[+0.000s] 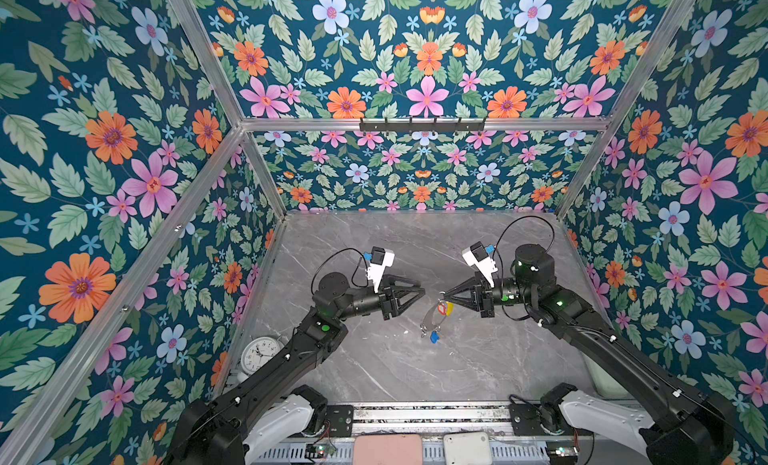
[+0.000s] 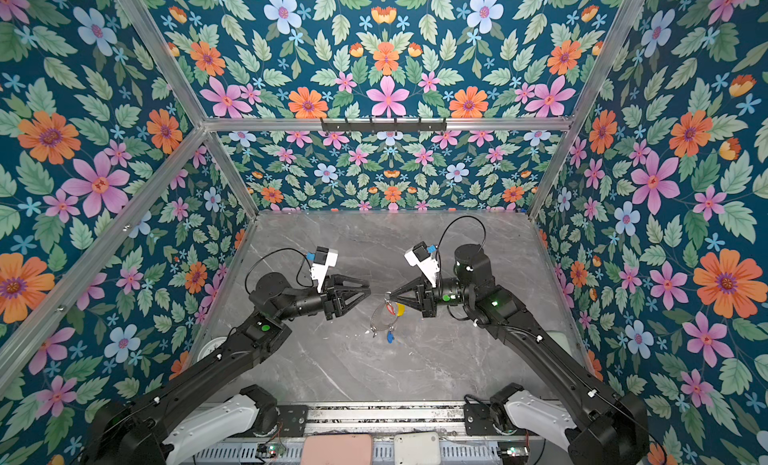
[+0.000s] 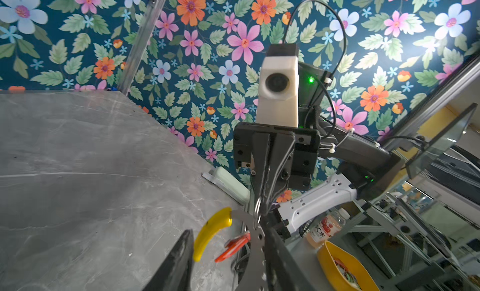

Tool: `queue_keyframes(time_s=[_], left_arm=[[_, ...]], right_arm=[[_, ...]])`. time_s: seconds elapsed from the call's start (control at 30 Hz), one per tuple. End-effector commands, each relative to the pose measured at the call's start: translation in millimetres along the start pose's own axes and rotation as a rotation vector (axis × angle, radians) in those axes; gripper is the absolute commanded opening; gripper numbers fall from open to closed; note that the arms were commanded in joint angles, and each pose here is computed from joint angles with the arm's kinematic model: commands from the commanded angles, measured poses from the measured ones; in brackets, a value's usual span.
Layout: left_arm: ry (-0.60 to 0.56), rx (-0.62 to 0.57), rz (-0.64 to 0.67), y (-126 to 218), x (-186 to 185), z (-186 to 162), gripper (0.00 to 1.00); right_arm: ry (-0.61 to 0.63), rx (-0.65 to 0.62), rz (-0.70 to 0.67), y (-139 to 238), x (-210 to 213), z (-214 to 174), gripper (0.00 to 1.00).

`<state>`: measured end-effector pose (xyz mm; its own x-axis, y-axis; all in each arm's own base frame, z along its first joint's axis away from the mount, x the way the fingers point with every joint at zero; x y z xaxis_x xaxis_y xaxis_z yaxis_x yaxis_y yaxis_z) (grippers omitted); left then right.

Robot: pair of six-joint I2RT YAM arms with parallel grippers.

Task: Remove the keys from the keyring
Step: 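Lift the keyring with the right gripper toward center while left gripper approaches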

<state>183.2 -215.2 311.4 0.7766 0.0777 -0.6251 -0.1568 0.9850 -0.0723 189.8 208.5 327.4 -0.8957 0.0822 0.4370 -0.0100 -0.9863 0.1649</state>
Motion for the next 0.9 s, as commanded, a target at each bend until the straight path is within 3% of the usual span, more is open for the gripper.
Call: queue_keyframes(time_s=[0.0,0.2,0.63,0.87], left_arm=[[-0.059,0.01,-0.083,-3.7,-12.8,3.6,0.45],[-0.061,0.027,-0.114,-7.1,-16.1,2.8,0.32],[-0.044,0.063,-0.205,-14.8,-23.3,-5.7,0.29],[-0.055,0.069,-0.228,-16.9,-28.0,-7.4,0.15]], right_arm=[[0.045,-0.008,0.061,-3.0,8.7,7.4,0.0],[0.051,0.003,0.078,-6.3,11.1,7.9,0.0],[0.049,0.008,0.076,-9.1,9.5,8.4,0.0],[0.05,0.008,0.061,-9.2,8.4,7.9,0.0]])
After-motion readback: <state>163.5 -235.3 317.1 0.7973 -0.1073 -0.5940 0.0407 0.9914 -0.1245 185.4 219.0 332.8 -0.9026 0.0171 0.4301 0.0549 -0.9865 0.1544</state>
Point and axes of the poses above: each gripper's point midway between its finger pads, its own y axis back along the fingers, its own x axis along the line the jaws close on, z = x × y, the point moved 7 cm from there along y, back along the fingers, and after that the axes turned 6 degrees about y, right-handed, at the moved point
